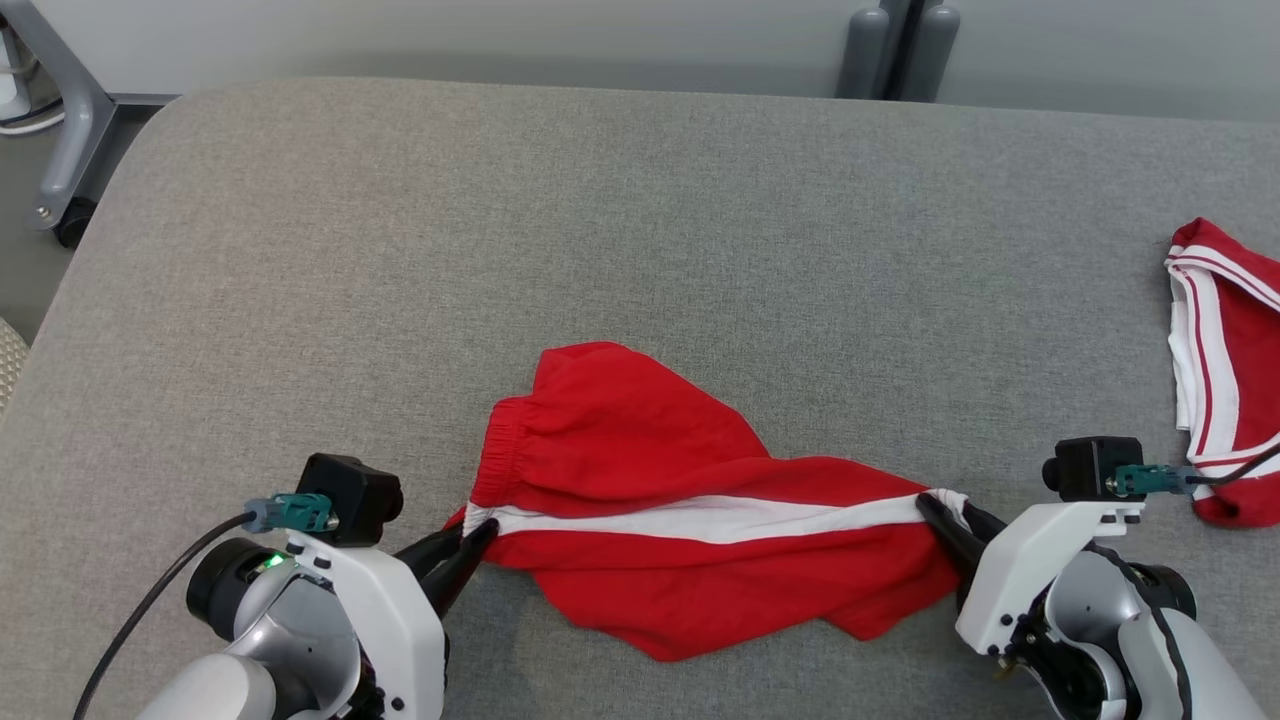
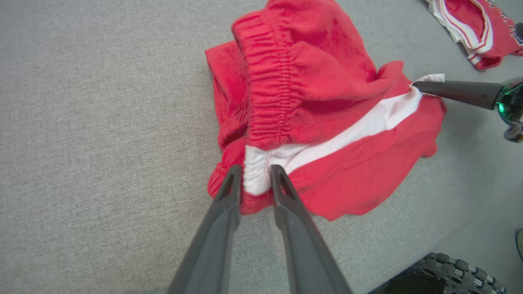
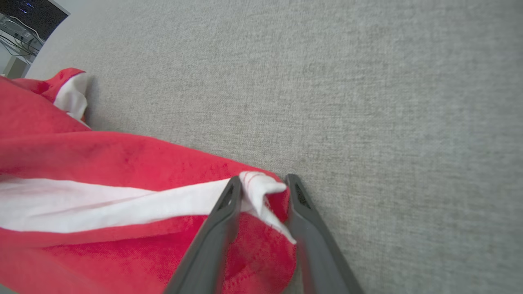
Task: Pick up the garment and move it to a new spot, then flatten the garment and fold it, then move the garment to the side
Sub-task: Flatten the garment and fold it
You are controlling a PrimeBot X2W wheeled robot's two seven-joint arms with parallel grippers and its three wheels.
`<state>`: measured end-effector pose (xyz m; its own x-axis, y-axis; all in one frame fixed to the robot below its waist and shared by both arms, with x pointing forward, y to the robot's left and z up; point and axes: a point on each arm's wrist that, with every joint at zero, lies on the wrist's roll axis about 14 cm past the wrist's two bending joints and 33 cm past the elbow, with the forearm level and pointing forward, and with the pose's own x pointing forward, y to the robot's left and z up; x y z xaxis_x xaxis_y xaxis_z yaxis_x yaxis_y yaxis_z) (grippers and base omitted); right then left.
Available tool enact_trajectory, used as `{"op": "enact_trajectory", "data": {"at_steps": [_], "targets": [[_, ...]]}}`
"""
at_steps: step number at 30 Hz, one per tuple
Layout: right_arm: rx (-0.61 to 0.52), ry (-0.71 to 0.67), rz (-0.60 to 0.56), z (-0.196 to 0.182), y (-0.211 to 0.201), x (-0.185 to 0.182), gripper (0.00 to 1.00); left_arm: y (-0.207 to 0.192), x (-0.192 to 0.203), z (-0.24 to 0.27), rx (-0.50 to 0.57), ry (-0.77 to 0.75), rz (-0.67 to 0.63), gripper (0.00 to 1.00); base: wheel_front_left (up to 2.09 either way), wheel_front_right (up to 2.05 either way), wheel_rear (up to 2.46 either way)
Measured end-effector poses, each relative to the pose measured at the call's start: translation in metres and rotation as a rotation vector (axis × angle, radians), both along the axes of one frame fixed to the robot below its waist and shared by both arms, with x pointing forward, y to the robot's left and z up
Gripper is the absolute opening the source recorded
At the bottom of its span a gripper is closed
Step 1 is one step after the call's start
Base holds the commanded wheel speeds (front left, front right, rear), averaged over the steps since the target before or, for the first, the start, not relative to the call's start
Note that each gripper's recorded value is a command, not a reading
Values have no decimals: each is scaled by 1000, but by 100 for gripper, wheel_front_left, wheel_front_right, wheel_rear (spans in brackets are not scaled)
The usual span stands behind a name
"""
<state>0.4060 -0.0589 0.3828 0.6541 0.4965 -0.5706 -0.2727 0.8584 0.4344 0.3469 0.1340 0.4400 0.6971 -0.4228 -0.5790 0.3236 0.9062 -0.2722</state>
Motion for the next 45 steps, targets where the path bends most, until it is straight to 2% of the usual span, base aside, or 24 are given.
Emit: {"op": "enact_trajectory", "data": {"at_steps": [2, 3, 12, 20, 22, 26, 33, 36, 37, 45], "targets": [[5, 1, 2, 0, 1, -1, 6, -1, 0, 1, -2, -5, -4, 0, 0, 0, 0], [7, -5, 6, 1, 3, -1, 0, -2, 0, 2, -4, -10, -9, 0, 0, 0, 0], [48, -122, -19, 32, 3, 1, 0, -7, -4, 27, -42, -80, -13, 0, 0, 0, 0], [81, -269, -3, 95, -7, 10, 0, -20, -3, 61, -116, -89, -96, 0, 0, 0, 0], [73, -311, -5, 112, -15, 17, 0, -18, 7, 68, -105, -82, -120, 0, 0, 0, 0], [33, -378, -28, 137, -38, 39, 0, -17, 42, 96, -182, -97, -119, 0, 0, 0, 0], [-9, -496, -44, 182, -60, 91, 0, -9, 125, 137, -241, -151, -106, 0, 0, 0, 0], [11, -558, -56, 206, -64, 120, 0, -13, 164, 152, -247, -189, -108, 0, 0, 0, 0], [17, -578, -59, 215, -67, 140, 0, -19, 187, 155, -223, -207, -123, 0, 0, 0, 0], [15, -744, -106, 264, -85, 223, 0, -40, 279, 172, -226, -292, -116, 0, 0, 0, 0]]}}
